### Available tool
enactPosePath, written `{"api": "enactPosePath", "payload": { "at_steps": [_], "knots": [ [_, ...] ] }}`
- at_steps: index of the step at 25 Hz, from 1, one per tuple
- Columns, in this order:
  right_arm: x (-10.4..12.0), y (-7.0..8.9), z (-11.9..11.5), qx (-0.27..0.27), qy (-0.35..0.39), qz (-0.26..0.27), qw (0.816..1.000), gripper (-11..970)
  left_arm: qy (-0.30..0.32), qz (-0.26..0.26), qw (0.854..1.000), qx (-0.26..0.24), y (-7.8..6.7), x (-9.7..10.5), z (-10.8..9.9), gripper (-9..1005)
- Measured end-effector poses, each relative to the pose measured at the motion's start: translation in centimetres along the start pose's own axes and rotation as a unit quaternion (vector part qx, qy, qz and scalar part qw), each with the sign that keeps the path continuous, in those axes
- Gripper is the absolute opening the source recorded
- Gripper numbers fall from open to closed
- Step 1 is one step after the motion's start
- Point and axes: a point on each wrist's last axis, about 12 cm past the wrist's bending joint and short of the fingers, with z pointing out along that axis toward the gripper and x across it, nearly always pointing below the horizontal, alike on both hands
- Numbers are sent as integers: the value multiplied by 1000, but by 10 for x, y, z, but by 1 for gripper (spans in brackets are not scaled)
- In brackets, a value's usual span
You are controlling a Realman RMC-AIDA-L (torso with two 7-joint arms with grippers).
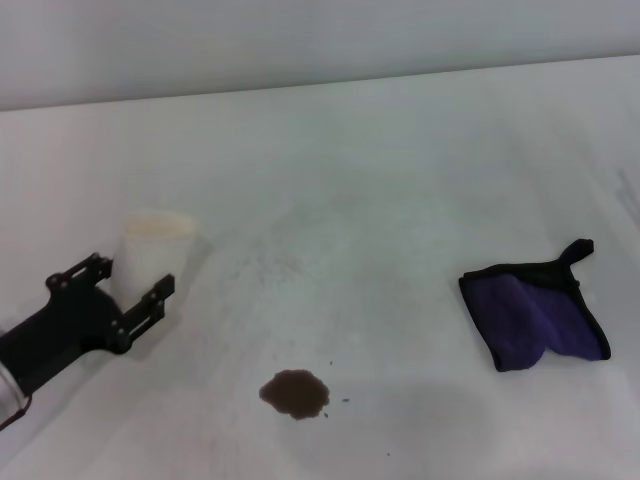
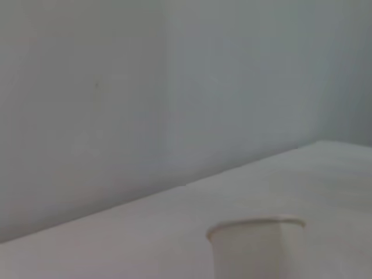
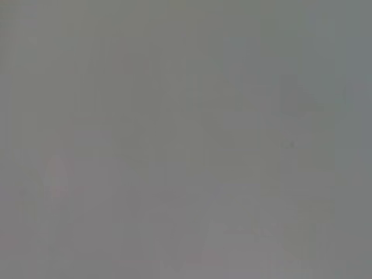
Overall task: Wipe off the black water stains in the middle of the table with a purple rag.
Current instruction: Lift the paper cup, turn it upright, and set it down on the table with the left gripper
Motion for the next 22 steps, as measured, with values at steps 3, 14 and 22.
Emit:
{"api": "enactPosePath", "payload": {
  "at_steps": [3, 14, 22],
  "knots": [
    [0, 0, 0, 0, 1, 0, 1000, 857, 5, 14, 1000, -15, -1, 6, -8, 601],
    [1, 1, 2, 0, 4, 1, 1000, 856, 25, 27, 999, -33, -7, 21, -19, 597],
    [0, 1, 5, -1, 4, 0, 1000, 856, 27, 27, 999, -32, -14, 27, -26, 601]
  ]
}}
